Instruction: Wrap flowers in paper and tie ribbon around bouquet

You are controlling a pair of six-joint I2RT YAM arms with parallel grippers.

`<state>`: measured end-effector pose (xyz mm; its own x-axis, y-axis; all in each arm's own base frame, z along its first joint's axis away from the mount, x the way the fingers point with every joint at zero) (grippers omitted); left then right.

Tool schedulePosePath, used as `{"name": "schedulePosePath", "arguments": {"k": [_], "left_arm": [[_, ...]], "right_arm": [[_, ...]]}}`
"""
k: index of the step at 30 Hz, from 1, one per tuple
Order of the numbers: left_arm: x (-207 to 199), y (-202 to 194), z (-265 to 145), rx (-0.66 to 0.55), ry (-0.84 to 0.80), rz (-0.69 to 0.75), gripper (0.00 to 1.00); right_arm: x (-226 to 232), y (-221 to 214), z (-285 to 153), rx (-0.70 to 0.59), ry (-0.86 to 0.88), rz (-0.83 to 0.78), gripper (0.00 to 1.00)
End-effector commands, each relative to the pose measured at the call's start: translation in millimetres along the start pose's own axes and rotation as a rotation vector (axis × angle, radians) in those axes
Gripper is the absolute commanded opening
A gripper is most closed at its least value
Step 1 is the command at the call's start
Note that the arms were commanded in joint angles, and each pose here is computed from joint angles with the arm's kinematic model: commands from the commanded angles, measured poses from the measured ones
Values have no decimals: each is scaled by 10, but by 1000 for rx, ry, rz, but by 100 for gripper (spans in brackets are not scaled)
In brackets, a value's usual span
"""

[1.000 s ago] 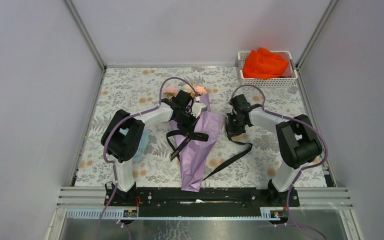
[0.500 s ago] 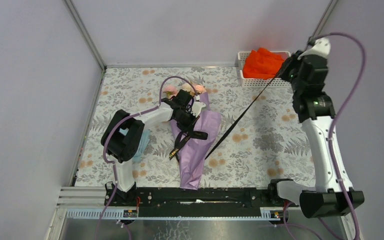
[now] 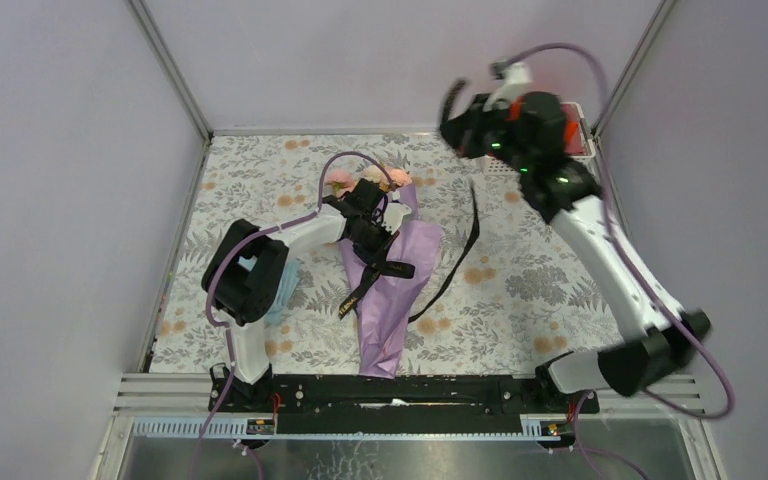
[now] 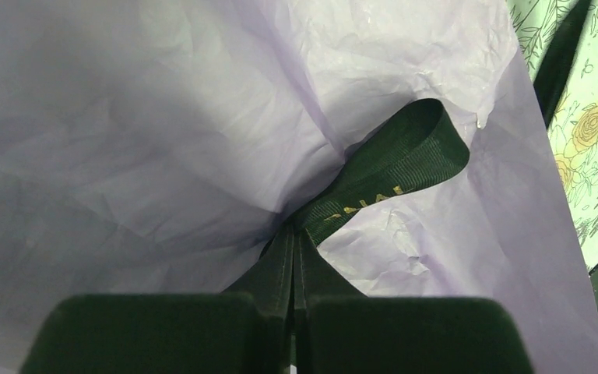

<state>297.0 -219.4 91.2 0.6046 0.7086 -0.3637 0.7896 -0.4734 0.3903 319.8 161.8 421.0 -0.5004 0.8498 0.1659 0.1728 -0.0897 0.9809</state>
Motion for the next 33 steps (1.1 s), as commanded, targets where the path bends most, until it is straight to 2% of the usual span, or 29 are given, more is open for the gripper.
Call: {"name": "schedulePosePath", "arguments": {"k": [1,3,5,16,19,22,24,26,28,30,33], "left_arm": [[3,86,-117,-44,39,45,0],[-16,68,-157,-57,37,51,0],[-37,44,-189,-69,30,56,0],[-79,-28,-246,-80,16,52,0],[-16,-72,-166,-63,43,42,0],[29,-92,-108,-51,61,40,0],[37,-92,-80,-48,58,37,0],[36,-75,-58,-50,50,34,0],[33,-52,-46,-55,44,34,0],[27,-35,-36,-59,34,35,0],[29,-9,-28,-66,31,37,0]], "right_arm": [[661,-586,512,154,447,92,0],[717,-753,622,139,509,179,0],[692,-973,704,151,501,243,0],[606,-2122,879,333,444,575,0],[450,-2273,670,370,267,536,0],[-18,-2166,312,343,-12,467,0],[-363,-1898,-50,249,-196,412,0],[-531,-1696,-408,191,-334,293,0],[-447,-1452,-667,130,-296,202,0],[-234,-1238,-795,78,-140,162,0],[203,-1074,-773,99,125,140,0]]}}
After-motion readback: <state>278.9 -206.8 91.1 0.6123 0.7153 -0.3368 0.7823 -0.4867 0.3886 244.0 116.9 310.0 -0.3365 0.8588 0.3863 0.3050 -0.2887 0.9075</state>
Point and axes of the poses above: each gripper's point midway between its finger pads, its own z axis out along the fingers, its own x axis along the line the jaws close on, y = z × x, the point moved 7 cm from there along -z, back along the fingers, and after that the axes turned 11 degrees about -z, right-handed, at the moved point
